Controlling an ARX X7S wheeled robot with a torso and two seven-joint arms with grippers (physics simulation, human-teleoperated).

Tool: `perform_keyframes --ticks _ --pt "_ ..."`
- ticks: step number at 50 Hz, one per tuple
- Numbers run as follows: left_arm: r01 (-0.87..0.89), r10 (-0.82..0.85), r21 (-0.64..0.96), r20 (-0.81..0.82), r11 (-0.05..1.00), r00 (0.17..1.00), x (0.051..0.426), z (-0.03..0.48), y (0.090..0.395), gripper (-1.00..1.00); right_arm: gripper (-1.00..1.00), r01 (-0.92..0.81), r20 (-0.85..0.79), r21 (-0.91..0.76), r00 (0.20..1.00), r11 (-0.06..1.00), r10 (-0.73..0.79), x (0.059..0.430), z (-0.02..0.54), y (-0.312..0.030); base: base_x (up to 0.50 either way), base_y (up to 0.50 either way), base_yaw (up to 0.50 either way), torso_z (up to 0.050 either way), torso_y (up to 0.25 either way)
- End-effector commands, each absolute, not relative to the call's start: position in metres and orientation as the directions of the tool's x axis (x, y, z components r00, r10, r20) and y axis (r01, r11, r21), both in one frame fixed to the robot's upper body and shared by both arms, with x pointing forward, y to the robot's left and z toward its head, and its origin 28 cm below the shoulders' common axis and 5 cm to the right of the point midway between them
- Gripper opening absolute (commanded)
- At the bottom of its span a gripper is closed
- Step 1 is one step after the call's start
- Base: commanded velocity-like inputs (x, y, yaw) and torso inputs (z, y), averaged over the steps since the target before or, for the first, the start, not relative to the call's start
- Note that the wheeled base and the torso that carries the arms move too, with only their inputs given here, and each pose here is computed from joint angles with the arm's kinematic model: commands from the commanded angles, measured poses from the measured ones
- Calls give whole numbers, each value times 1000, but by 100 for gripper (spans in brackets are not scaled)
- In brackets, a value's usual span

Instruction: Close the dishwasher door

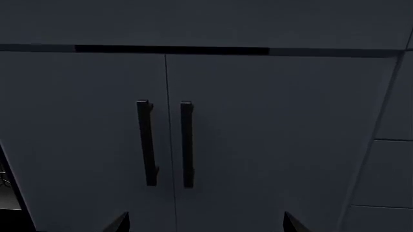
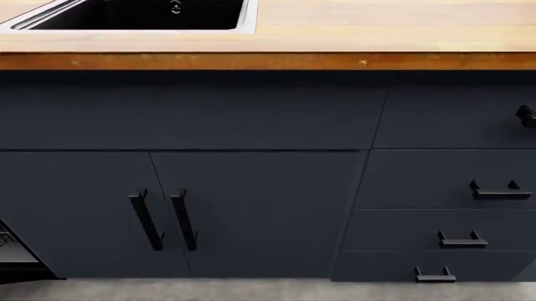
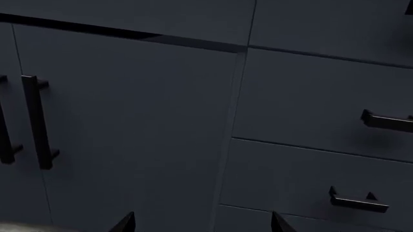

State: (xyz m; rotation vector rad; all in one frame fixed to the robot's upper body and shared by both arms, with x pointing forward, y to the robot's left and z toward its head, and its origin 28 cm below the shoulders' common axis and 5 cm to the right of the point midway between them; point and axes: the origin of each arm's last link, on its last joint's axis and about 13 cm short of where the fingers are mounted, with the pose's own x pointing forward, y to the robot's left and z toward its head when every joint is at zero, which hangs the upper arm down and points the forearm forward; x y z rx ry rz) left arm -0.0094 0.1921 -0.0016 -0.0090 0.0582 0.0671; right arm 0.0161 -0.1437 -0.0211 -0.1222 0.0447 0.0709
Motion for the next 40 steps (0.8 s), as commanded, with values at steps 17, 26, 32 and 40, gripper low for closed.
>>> perform_keyframes --ticks 17,26,32,40 --pt "-67 66 -9 -60 998 996 -10 -3 192 100 100 -72 -52 -119 996 990 66 17 -22 -144 0 0 0 -26 0" --pt "-67 67 -10 -60 998 996 -9 -3 192 100 100 -72 -53 -119 996 990 66 17 -22 -145 0 0 0 -26 0" --pt "-66 65 -11 -60 998 996 -9 -3 192 100 100 -70 -52 -119 997 990 64 17 -22 -145 0 0 0 -26 0" --pt "-66 65 -11 -59 998 996 -10 -3 192 100 100 -69 -52 -119 997 990 64 16 -22 -144 0 0 0 -26 0"
